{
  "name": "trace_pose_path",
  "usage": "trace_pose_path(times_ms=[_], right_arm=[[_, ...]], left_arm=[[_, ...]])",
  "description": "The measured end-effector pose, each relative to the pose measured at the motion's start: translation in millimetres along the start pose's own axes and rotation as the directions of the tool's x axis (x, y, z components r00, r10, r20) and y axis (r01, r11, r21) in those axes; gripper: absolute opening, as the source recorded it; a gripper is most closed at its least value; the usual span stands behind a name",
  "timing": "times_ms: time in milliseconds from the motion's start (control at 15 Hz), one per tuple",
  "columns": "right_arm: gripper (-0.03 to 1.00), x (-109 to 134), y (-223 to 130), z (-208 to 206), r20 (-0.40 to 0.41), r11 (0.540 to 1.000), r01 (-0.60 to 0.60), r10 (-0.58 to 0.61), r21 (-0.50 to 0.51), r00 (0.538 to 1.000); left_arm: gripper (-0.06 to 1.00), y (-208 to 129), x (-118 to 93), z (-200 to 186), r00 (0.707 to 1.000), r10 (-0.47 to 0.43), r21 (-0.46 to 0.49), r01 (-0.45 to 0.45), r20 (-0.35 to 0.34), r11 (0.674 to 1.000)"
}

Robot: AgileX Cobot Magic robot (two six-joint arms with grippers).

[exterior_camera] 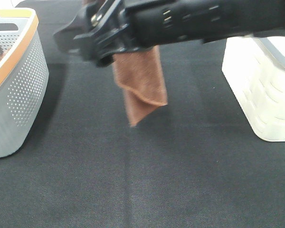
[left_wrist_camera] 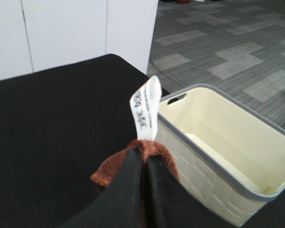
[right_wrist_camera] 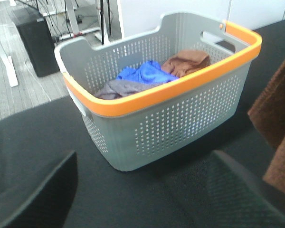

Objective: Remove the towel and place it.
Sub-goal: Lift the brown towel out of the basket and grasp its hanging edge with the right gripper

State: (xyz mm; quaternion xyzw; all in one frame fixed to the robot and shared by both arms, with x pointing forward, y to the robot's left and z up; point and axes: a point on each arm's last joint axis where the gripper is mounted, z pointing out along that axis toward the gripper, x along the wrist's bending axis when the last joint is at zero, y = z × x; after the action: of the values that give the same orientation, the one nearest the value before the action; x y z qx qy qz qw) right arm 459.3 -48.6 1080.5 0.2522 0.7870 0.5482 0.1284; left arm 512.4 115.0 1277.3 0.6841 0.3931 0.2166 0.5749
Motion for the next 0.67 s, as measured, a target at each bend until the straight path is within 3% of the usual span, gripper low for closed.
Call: trace_pose_path(times_ms=[333,667], right_arm=[[0.71,-12,-14,51,0.000,0.997,-0.005,0.005,0.079,1.000],[0.71,-13,-9,66,0.007,0.996,0.040,-0.041,0.076,0.999]], left_arm=[[0.00,-3,0,6,1.000,-0.021,0.013,0.021,0.013,1.000],[0.00,-9,2,18,1.000,-0.025,0.042,0.025,0.009,0.999]])
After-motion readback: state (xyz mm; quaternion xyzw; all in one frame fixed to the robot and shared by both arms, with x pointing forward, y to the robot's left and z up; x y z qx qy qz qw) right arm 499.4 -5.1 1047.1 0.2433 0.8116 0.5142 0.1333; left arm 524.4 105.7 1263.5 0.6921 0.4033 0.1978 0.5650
